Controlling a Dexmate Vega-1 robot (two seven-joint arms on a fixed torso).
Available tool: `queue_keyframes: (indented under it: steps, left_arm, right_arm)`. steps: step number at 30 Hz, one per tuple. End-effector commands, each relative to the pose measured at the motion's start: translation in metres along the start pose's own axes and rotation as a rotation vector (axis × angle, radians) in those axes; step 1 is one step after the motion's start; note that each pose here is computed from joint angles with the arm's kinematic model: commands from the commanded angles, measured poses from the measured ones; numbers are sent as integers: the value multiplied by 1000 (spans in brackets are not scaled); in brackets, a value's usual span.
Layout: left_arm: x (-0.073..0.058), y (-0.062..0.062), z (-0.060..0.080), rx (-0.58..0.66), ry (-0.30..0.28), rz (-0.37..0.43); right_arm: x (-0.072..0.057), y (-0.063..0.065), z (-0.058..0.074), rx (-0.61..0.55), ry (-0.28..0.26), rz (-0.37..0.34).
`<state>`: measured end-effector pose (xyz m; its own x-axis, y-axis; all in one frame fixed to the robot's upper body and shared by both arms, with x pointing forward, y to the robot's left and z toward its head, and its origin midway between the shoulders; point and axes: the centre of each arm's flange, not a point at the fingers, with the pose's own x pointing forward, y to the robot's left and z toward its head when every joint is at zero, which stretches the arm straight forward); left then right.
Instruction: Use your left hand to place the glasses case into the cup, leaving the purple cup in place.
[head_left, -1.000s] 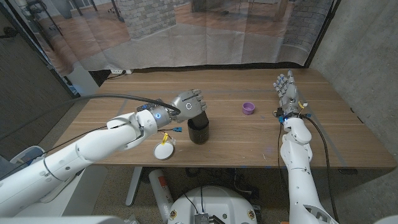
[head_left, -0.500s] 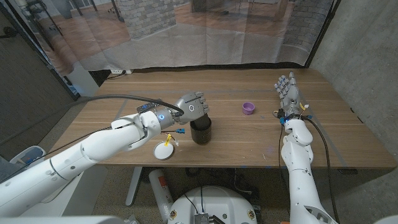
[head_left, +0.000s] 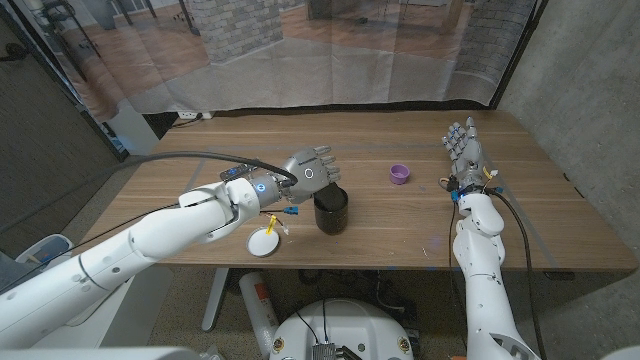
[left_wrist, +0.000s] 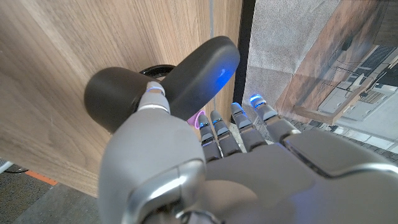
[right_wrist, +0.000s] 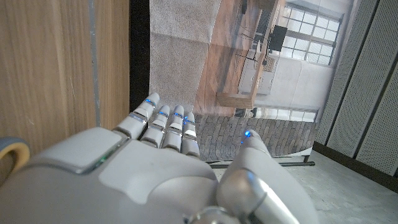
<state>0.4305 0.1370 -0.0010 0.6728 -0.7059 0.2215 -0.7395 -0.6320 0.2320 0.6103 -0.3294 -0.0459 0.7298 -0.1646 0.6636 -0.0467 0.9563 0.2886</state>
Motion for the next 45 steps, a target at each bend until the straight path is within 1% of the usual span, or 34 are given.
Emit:
queue_keyframes:
  steps: [1, 9, 14, 20, 24, 29, 33, 36, 41, 45]
  left_arm:
    - [-4, 2, -3, -11, 12, -3]
    - [-6, 3, -6, -37, 22, 10]
    - [-8, 2, -10, -58, 43, 22]
    - [-11, 3, -17, -110, 70, 39]
    - [-14, 4, -22, -158, 98, 68]
    - [-18, 4, -30, -218, 148, 98]
    - [-19, 4, -35, -235, 186, 121]
    - [-19, 3, -37, -248, 200, 133]
    - [-18, 1, -37, -253, 203, 135]
    - [-19, 0, -40, -307, 227, 155]
  right_arm:
    - [-3, 0, 0, 2, 3, 1]
    - [-5, 1, 1, 0, 2, 0]
    - [-6, 1, 0, -1, 6, -1]
    - [-6, 2, 0, -3, 7, 3]
    - [-6, 2, 1, -5, 7, 6]
    - [-5, 1, 2, -6, 10, 6]
    - [-5, 0, 1, -5, 11, 9]
    - [-4, -1, 1, -6, 14, 8]
    - [-4, -3, 1, -5, 15, 6]
    - [-4, -6, 1, -6, 16, 5]
